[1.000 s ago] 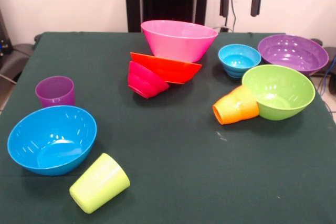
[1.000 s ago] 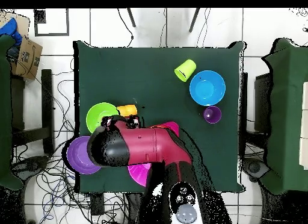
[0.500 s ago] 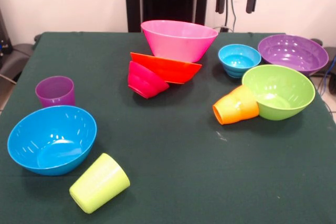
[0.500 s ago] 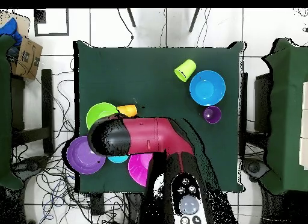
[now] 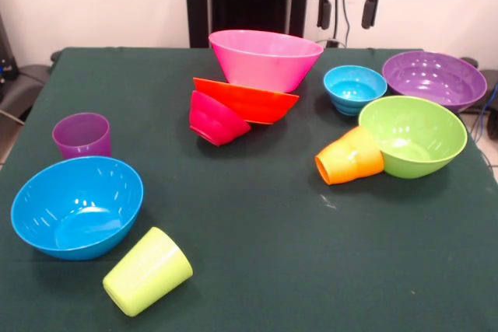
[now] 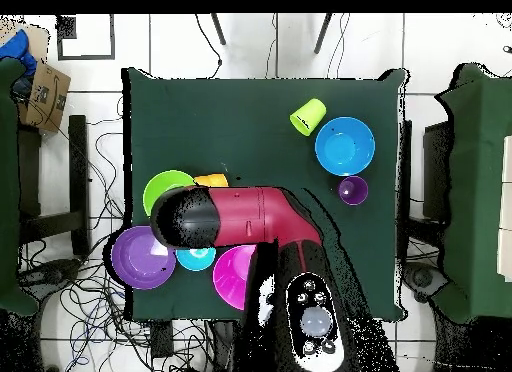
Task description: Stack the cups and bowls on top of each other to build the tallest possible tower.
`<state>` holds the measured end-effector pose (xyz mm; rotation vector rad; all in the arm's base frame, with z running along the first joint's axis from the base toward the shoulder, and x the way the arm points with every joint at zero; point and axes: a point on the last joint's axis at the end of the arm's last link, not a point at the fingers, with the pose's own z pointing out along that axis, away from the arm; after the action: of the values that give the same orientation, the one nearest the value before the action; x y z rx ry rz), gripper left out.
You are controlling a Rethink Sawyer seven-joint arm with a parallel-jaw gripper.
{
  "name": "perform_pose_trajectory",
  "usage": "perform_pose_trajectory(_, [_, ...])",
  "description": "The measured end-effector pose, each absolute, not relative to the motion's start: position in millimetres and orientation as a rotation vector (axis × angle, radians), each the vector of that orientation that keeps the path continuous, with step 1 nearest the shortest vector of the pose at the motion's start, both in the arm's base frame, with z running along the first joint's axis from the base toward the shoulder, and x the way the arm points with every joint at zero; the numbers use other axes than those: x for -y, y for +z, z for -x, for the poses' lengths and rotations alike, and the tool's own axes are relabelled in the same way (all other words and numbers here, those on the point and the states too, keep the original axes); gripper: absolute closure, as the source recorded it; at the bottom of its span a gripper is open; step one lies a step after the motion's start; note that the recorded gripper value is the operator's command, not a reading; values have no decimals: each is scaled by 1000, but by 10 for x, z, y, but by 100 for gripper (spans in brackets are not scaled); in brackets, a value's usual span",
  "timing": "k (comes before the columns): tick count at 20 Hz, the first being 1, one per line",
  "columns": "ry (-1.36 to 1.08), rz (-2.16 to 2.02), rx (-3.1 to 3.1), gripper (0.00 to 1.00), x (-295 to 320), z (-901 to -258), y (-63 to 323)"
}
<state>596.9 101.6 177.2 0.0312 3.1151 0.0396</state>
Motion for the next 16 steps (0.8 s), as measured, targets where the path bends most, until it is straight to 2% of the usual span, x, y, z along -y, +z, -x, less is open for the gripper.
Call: perform_pose_trajectory(16, [41,-29,-3116,0,-1033,-5959,1774])
